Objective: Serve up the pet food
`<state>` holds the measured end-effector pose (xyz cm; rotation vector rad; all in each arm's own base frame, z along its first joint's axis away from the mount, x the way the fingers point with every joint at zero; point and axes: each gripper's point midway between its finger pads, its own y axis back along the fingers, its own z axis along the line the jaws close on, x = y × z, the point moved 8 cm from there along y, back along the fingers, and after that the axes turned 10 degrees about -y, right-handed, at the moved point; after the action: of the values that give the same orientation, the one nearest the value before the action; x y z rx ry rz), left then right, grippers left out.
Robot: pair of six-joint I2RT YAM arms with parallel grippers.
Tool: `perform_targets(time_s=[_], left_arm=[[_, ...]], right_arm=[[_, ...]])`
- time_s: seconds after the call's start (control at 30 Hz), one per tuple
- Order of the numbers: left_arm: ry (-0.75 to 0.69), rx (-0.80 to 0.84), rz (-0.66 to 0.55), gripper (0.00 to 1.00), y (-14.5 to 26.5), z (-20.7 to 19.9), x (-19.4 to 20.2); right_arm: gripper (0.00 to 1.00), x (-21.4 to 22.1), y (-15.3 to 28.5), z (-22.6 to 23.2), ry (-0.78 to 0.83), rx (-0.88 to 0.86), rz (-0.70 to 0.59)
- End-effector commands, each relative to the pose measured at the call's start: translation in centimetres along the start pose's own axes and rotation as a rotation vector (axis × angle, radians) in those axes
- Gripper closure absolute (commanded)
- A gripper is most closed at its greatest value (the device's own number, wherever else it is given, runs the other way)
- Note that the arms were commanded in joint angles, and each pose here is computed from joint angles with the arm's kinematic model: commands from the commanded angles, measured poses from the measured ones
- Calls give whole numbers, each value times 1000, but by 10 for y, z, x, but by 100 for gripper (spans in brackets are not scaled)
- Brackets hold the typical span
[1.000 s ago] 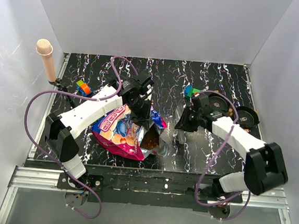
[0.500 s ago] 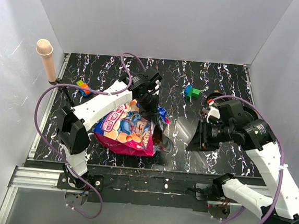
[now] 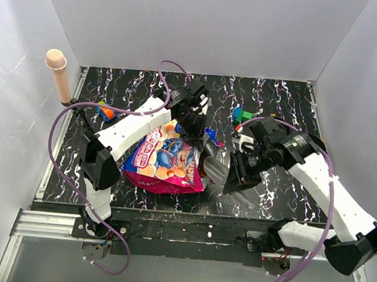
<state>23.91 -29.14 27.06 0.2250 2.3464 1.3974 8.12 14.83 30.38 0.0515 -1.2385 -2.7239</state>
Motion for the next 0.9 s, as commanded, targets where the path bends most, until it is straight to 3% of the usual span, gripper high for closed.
perform_targets(time_s=[0.0, 0.23, 0.43, 0.63, 0.77, 0.87], left_arm=[[-74, 176, -116, 100, 42, -28, -4], [-63, 207, -144, 100, 47, -33, -4], [-79, 213, -152, 100, 52, -36, -9], [-80, 200, -157, 100, 56, -35, -8], [-82, 217, -169, 100, 58, -38, -9], [-76, 227, -171, 100, 55, -39, -10]], right_arm=[[99, -41, -13, 15, 39, -34, -105], [99, -101, -56, 18, 47, -77, -83], [99, -105, -66, -6, 27, 14, -135], [99, -86, -59, -30, -51, 250, -57], [99, -66, -48, -27, -72, 219, 3], [99, -76, -59, -23, -88, 154, -19]])
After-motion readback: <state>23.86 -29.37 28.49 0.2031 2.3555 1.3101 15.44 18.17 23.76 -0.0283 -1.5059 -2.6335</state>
